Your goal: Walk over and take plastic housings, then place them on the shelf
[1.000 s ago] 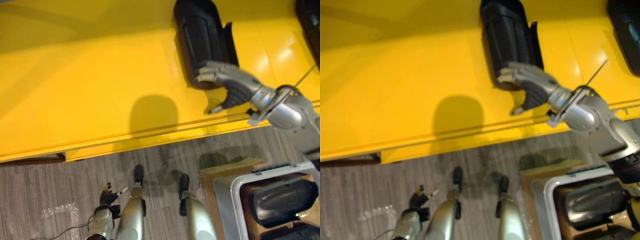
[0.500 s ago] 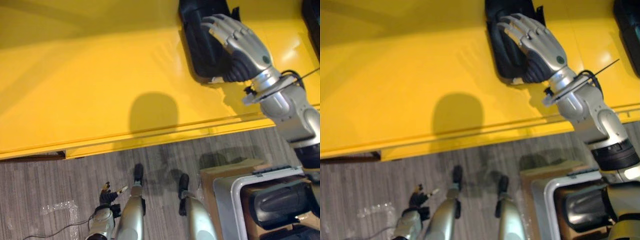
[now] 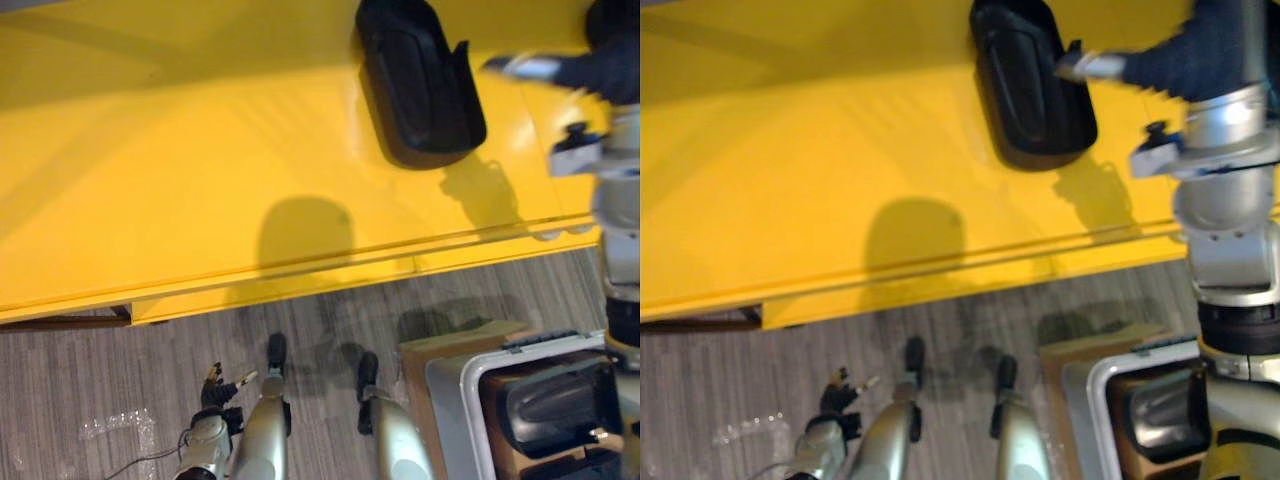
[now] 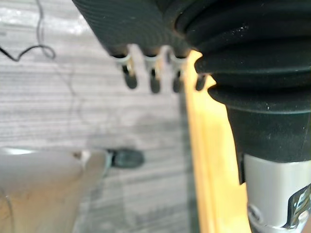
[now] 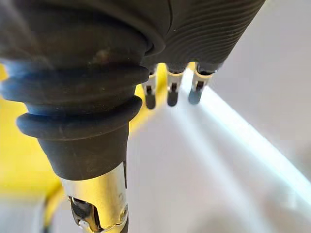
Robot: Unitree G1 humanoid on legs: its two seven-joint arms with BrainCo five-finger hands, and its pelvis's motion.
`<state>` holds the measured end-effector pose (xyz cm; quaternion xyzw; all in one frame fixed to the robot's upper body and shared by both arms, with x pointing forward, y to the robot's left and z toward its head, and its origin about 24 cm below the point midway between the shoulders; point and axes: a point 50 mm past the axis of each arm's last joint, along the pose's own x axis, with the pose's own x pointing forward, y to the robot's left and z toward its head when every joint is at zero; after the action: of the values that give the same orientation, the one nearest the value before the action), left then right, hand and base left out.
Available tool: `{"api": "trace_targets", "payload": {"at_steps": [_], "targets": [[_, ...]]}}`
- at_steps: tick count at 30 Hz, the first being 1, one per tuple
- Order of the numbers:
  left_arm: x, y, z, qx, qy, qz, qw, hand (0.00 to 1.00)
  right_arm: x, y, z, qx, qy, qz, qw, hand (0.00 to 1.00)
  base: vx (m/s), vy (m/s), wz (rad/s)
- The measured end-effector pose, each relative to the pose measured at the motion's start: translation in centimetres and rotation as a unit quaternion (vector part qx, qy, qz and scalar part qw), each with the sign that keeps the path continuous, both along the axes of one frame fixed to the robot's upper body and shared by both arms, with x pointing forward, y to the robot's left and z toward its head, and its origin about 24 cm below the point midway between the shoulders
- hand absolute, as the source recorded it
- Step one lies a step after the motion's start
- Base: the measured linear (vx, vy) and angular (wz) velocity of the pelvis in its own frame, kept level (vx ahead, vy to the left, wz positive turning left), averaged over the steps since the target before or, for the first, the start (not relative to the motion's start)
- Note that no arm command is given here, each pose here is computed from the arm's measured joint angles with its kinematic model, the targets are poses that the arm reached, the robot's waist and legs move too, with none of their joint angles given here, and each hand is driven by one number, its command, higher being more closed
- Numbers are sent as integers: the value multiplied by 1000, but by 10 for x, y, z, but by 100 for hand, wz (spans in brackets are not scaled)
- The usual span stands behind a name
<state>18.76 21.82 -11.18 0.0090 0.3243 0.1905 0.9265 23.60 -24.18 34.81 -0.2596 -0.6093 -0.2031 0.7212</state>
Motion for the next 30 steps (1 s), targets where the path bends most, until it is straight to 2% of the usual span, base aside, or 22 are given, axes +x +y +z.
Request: {"api": "trace_targets", "payload": {"at_steps": [1, 5, 7, 10, 11, 15, 19, 25, 30], "targets": [[-5, 1, -2, 4, 7, 3, 1000, 0, -4, -13, -12, 44, -1, -10, 999, 0, 62, -20, -1], [-25, 3, -11, 6, 33, 15, 999, 0, -17, -49, -63, 137, 43, -70, 987, 0, 100, -20, -2], [-34, 4, -15, 4, 46, 23, 999, 0, -34, -72, -98, 201, 65, -124, 970, 0, 93, -10, -6], [-43, 7, -18, 8, 59, 33, 998, 0, -49, -85, -131, 252, 96, -166, 948, 0, 82, -9, -21], [-51, 7, -21, 4, 72, 42, 996, 0, -59, -90, -158, 288, 128, -190, 930, 0, 65, -20, -33], [-76, 6, -32, -2, 116, 53, 992, 0, -88, -84, -231, 380, 232, -222, 868, 0, 47, -23, -54], [-99, 0, -40, -6, 153, 47, 987, 0, -112, -67, -286, 467, 310, -200, 803, 0, 33, -22, -87], [-102, -8, -42, -12, 162, 33, 986, 0, -114, -53, -310, 471, 386, -163, 776, 0, 11, -6, -84], [-106, -9, -43, -7, 169, 29, 985, 0, -105, -41, -313, 462, 410, -125, 776, 0, 32, -26, -34]]}}
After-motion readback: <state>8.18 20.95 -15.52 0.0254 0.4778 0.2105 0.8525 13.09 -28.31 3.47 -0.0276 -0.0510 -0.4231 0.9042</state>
